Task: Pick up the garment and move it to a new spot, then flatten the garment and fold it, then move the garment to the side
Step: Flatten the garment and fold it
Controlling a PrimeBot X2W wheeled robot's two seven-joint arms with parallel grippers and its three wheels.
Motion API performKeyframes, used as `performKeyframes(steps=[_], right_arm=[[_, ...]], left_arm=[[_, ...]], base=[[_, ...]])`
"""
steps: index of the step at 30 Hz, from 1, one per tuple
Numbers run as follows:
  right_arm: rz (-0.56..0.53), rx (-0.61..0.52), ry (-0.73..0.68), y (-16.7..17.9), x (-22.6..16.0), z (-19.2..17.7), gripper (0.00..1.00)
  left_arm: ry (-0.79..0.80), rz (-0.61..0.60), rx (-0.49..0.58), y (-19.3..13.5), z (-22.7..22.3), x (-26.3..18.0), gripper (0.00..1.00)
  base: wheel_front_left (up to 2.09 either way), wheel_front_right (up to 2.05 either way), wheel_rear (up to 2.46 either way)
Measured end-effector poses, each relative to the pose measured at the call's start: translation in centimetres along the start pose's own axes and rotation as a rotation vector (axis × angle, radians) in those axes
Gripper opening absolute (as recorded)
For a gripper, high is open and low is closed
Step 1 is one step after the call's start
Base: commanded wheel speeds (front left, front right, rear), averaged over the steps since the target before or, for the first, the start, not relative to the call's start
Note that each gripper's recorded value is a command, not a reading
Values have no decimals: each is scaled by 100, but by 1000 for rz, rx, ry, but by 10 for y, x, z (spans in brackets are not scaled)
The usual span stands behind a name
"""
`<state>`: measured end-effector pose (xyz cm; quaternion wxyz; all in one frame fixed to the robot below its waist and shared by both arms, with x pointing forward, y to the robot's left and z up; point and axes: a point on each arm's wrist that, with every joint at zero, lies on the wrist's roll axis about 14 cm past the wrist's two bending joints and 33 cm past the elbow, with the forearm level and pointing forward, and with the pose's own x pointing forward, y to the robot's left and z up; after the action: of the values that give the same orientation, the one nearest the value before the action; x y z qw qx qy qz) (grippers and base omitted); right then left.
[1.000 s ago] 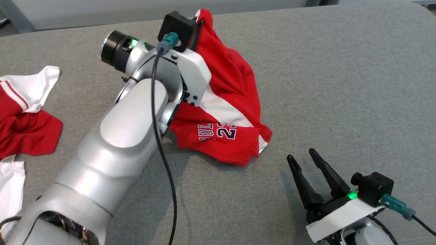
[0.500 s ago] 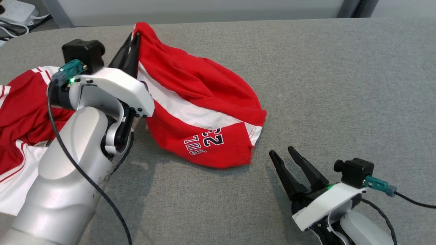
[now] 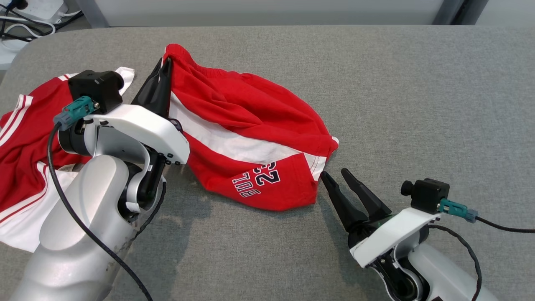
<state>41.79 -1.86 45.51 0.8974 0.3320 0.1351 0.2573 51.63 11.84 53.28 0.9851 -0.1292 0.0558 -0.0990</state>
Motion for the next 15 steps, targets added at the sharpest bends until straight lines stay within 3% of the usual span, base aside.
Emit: performKeyframes(steps=[5,10,15], right_arm=[[-8,74,-13,-1,10,4,100],[-18,124,-1,-3,18,1,84],[-26,150,29,-4,24,-8,83]], left_arm=[[-3,3,-3,0,4,-4,0],[-4,-2,0,-1,7,-7,0],[-11,-9,1,-3,11,-10,0]], base=[[0,0,0],[0,0,0],[0,0,0]])
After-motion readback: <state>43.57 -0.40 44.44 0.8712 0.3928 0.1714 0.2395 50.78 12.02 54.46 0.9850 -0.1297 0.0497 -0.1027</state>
